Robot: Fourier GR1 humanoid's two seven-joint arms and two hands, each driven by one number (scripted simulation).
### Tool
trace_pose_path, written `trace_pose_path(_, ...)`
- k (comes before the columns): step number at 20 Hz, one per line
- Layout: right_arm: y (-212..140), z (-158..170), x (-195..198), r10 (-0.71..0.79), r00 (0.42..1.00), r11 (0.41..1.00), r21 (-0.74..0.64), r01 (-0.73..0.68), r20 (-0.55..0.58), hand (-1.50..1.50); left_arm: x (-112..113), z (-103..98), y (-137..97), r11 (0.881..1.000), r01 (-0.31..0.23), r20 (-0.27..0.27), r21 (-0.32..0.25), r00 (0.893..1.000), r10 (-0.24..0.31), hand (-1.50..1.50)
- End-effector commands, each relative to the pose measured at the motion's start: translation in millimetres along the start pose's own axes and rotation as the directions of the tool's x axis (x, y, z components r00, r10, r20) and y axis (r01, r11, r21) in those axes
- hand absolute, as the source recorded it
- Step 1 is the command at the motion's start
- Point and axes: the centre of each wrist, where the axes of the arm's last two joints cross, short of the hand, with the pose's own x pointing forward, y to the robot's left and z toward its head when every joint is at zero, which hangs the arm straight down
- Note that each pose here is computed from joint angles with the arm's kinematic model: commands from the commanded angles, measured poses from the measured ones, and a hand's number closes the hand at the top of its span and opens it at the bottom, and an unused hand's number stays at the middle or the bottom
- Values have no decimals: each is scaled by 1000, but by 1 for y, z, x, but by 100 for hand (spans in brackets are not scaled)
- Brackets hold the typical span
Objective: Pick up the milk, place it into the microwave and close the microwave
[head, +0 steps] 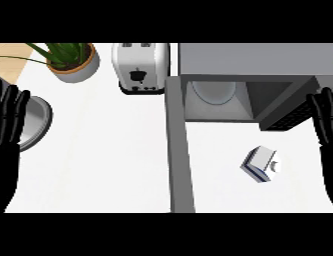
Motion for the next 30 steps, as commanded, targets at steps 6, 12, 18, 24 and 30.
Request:
trace_pose_path(6,46,-1,-3,159,987,914,-373,-158,-29,-150,7,3,17,999,49,-66,12,997,-48,-150)
trace_pose_path(12,114,-8,17,-101,994,970,-225,87,-49,-150,-2,26,17,989,-117,-176,96,976,132,-150)
trace_pose_path(18,134,-4,-4,-42,998,959,-283,26,-52,-150,1,52,23,986,-131,-172,99,974,146,-150)
trace_pose_path(24,123,-10,-12,48,994,921,-380,-82,-98,-150,22,53,26,988,-127,-169,92,975,141,-150)
trace_pose_path(30,97,10,-14,43,986,900,-423,-107,-158,-150,29,88,40,987,-122,-180,106,974,140,-150)
